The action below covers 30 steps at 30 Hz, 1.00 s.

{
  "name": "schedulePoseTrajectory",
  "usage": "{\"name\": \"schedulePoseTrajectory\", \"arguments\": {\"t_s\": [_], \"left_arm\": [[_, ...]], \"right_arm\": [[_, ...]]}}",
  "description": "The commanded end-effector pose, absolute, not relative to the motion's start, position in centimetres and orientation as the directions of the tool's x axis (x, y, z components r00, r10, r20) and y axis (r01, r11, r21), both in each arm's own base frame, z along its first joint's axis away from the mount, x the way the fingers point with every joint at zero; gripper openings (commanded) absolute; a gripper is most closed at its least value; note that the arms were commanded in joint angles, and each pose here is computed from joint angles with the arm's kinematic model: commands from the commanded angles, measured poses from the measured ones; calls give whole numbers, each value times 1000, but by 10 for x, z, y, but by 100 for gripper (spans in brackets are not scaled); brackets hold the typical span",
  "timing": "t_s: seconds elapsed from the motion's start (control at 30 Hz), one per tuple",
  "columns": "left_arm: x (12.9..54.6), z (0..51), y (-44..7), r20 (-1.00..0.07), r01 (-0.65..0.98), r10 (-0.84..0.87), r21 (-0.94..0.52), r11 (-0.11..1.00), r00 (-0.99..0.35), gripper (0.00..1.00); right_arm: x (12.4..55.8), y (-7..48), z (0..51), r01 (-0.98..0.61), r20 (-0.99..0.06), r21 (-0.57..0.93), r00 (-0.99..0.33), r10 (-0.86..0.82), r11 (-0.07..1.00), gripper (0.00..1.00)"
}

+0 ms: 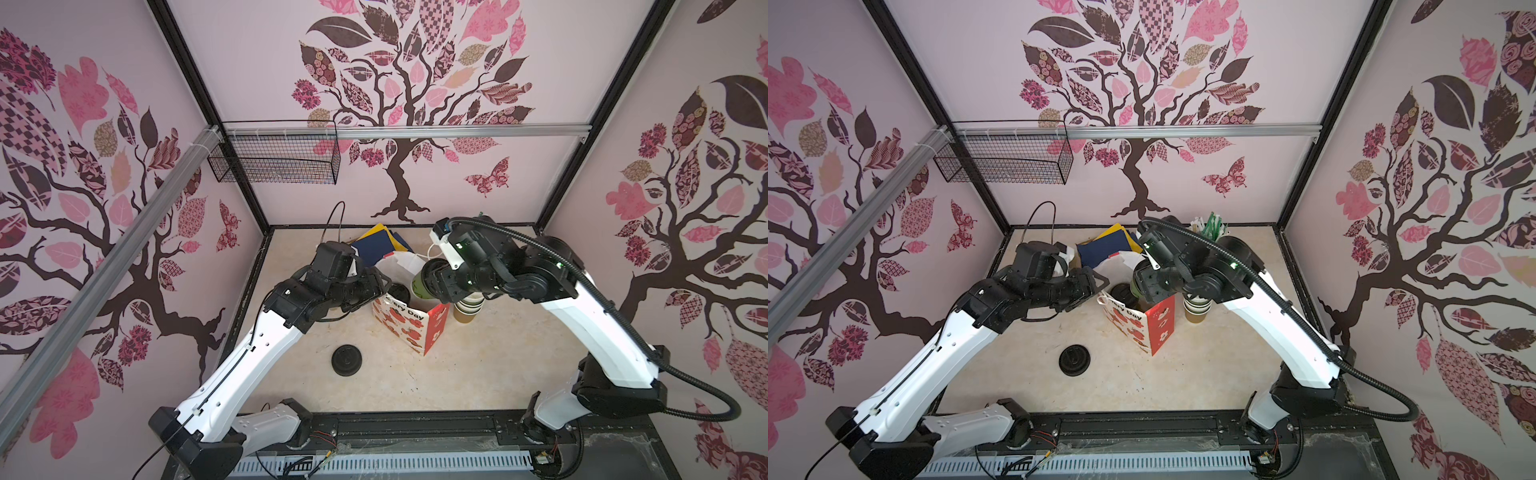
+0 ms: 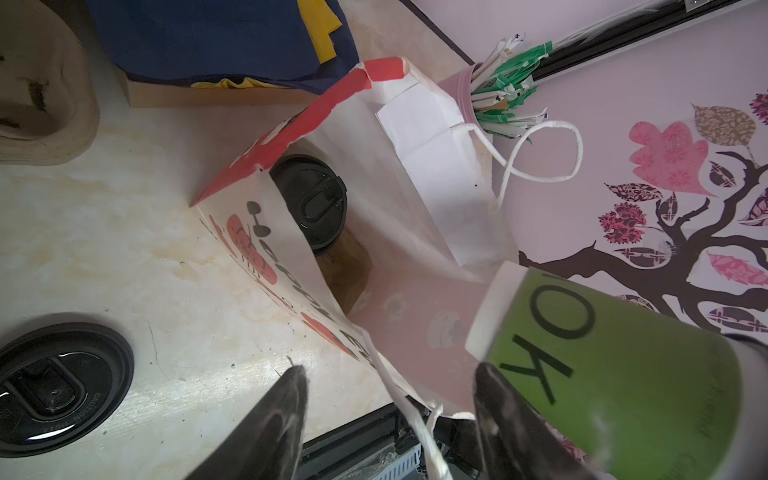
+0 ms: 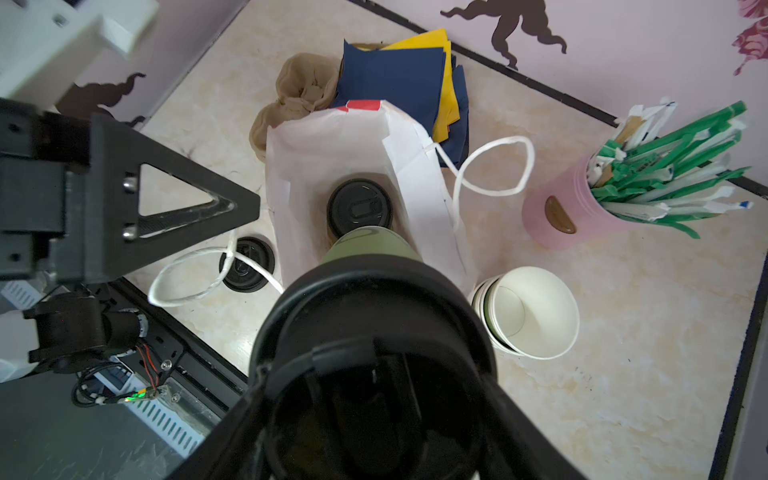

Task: Pack the takeout coffee
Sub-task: 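Swing the green cup over the bag opening with the right gripper, then lower the green cup into the bag beside the first cup with the right gripper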

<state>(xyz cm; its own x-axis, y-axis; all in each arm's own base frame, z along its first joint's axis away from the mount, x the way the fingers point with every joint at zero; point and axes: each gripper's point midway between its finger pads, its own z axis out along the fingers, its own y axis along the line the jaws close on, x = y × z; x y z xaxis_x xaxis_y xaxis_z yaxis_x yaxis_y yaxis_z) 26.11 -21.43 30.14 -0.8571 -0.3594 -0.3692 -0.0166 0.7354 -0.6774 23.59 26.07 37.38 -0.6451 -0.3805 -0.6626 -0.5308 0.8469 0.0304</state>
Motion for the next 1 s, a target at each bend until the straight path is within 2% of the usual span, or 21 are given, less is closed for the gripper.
{"name": "schedulePoseTrajectory", "arguments": {"t_s": [0.0,0.13,0.37,0.6,0.67,0.8,0.97], "left_arm": [[262,301,-218,-376,2,-343,-676,737,-861,67],[262,297,-218,-372,-1,-341,-674,738,-863,62],[261,290,-222,-354,-3,-332,-680,733,-874,50],[259,282,-221,-344,-10,-320,-668,744,-883,46],[259,281,-221,-342,-11,-318,-666,746,-884,48],[260,277,-218,-343,-25,-324,-652,758,-881,61],[267,275,-216,-349,-49,-345,-638,769,-871,63]], "right_arm": [[243,275,357,-569,-633,-5,-635,-443,822,67],[252,284,328,-574,-560,-51,-661,-499,817,67],[268,295,313,-569,-540,-78,-667,-514,819,68],[284,300,293,-556,-513,-61,-695,-504,829,68],[287,300,286,-556,-498,-64,-701,-510,828,68],[289,301,280,-560,-492,-55,-705,-511,826,68],[290,300,282,-561,-495,-46,-706,-506,827,68]]}}
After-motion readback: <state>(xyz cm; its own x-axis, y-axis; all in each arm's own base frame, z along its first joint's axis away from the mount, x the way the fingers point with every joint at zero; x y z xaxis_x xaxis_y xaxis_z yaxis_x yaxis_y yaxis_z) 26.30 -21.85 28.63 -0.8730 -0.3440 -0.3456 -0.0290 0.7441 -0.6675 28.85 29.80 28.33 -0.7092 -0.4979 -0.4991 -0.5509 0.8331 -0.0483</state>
